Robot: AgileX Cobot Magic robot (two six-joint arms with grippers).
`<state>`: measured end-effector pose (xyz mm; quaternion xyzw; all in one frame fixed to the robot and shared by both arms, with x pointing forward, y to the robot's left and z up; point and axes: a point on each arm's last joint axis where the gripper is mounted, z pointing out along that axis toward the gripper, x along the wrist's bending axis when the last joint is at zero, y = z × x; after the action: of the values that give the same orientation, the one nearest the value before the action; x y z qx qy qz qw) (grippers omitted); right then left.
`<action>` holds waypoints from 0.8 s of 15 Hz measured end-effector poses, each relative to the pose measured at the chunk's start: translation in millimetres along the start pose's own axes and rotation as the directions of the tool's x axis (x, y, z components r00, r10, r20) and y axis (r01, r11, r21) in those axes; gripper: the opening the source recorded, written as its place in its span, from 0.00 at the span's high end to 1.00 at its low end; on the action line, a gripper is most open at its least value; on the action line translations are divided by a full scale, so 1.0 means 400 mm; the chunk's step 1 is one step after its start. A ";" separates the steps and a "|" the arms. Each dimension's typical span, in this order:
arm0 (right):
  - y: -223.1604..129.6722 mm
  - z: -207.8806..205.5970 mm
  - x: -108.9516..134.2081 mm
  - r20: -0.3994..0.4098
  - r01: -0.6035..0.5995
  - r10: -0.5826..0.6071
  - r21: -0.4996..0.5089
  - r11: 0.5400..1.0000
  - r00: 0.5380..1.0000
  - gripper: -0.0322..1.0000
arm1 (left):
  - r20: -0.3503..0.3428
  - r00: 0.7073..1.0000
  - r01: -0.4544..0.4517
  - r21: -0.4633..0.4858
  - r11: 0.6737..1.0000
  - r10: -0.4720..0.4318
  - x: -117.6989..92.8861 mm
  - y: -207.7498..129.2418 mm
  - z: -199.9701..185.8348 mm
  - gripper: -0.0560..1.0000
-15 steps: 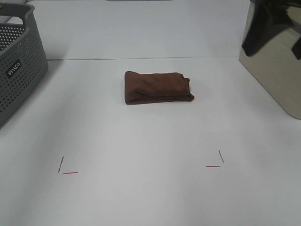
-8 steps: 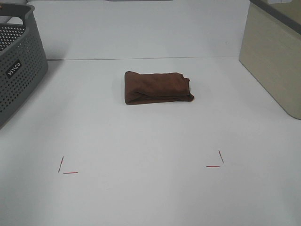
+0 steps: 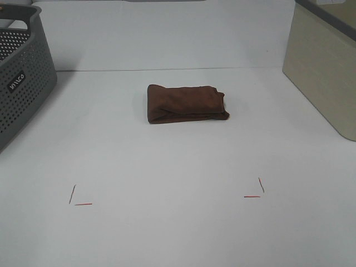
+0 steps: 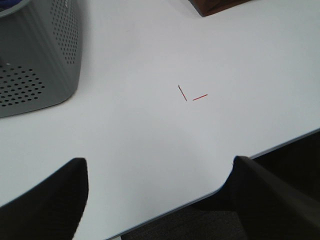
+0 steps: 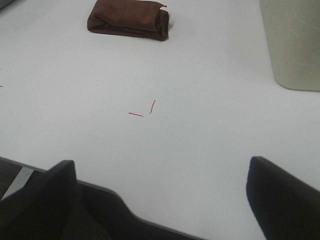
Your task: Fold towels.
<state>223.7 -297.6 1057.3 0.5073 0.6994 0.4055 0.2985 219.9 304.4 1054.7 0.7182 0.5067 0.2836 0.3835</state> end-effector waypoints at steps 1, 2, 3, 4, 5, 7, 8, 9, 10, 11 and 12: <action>-0.001 0.003 0.000 0.000 0.014 -0.014 -0.002 1.000 1.000 0.13 | 0.008 1.000 -0.006 0.002 1.000 0.006 -0.002 -0.001 0.002 0.24; 0.001 0.007 0.000 0.000 0.027 -0.027 -0.007 1.000 1.000 0.13 | 0.019 1.000 -0.018 -0.017 1.000 0.018 -0.004 0.003 0.005 0.24; 0.004 0.017 0.000 -0.004 0.048 -0.048 -0.024 0.999 0.999 0.13 | 0.028 0.999 -0.018 -0.047 0.999 0.019 -0.006 0.008 0.009 0.24; 0.002 0.023 0.001 -0.006 0.057 -0.057 -0.026 0.998 0.998 0.13 | 0.032 0.999 -0.018 -0.076 0.997 0.021 -0.008 0.012 0.014 0.24; 0.003 0.023 0.001 -0.007 0.063 -0.063 -0.032 0.997 0.998 0.13 | 0.033 0.999 -0.019 -0.096 0.995 0.023 -0.008 0.014 0.023 0.24; 0.004 0.023 0.003 -0.014 0.060 -0.061 -0.035 0.998 0.998 0.13 | 0.036 0.999 -0.032 -0.104 0.994 0.036 -0.008 0.014 0.034 0.24; 0.004 0.024 0.003 -0.018 0.058 -0.059 -0.036 0.998 0.998 0.13 | 0.042 0.998 -0.043 -0.104 0.994 0.048 -0.010 0.016 0.035 0.24; 0.003 0.024 0.003 -0.017 0.059 -0.059 -0.034 0.998 0.998 0.13 | 0.047 0.997 -0.061 -0.110 0.992 0.066 -0.012 0.016 0.034 0.24; 0.003 0.024 0.003 -0.017 0.059 -0.059 -0.034 0.998 0.998 0.13 | 0.052 0.995 -0.075 -0.110 0.991 0.081 -0.013 0.016 0.035 0.24; 0.003 0.024 0.003 -0.017 0.059 -0.059 -0.034 0.998 0.998 0.13 | 0.057 0.994 -0.085 -0.112 0.990 0.092 -0.015 0.017 0.035 0.24; 0.003 0.024 0.003 -0.017 0.059 -0.059 -0.034 0.998 0.998 0.13 | 0.061 0.994 -0.085 -0.113 0.990 0.093 -0.016 0.017 0.035 0.24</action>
<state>232.0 -293.6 1053.6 0.4776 0.7097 0.4128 0.3127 232.3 293.6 1052.6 0.7269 0.4446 0.3039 0.4261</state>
